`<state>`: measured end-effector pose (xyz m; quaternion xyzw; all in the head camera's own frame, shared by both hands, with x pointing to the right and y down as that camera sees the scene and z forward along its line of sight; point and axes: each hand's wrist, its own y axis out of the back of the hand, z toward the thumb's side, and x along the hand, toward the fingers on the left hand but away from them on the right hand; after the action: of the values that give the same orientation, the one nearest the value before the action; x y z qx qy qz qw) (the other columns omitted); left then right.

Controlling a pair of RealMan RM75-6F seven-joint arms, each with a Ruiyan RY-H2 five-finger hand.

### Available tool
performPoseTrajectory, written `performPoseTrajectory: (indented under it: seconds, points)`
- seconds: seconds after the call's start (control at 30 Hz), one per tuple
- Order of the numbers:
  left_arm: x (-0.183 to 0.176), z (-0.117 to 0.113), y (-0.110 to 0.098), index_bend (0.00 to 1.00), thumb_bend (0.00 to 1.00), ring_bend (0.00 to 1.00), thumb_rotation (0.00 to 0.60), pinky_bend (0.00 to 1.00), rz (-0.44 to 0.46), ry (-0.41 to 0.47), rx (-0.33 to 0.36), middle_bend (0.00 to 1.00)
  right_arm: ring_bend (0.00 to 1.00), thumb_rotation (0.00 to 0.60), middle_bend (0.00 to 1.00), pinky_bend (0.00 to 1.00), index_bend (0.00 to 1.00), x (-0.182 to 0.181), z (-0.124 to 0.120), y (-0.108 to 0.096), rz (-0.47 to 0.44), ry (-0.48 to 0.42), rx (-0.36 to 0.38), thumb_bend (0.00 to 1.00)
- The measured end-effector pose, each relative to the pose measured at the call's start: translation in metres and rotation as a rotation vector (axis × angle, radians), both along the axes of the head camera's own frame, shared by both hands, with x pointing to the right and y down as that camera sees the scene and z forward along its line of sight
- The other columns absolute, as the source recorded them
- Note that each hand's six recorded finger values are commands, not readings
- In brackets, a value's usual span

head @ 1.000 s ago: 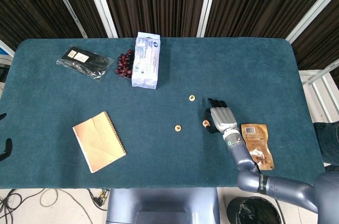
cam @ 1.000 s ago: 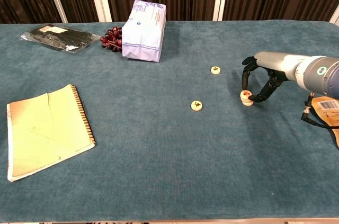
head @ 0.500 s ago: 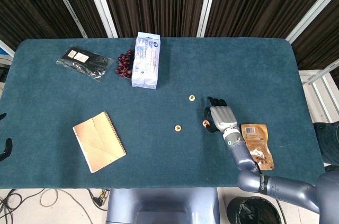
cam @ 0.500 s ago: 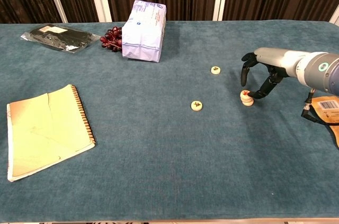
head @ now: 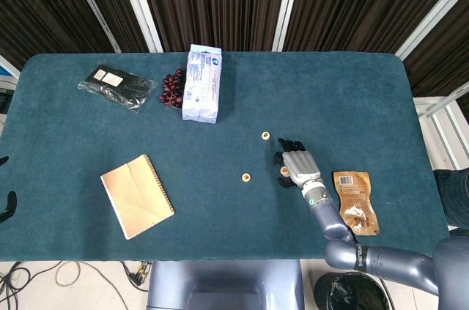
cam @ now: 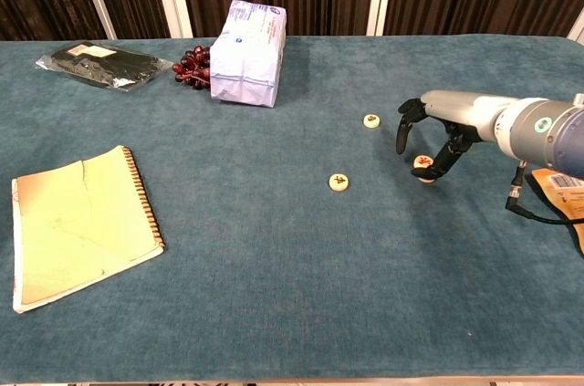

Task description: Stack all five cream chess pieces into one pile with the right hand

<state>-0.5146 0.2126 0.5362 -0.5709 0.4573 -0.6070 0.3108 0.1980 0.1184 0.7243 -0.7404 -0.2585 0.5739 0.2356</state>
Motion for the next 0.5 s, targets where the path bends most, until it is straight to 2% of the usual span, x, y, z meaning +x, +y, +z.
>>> performPoseTrajectory:
  seconds: [0.5]
  points:
    - [-0.0002,-0.0002,0.0000,0.15,0.48,0.00,0.600,0.00,0.000,-0.001,0.001,0.00,0.00,0.600,0.00,0.00,0.40,0.0051,0.0071,0.0044,-0.007,0.023,-0.012,0.41]
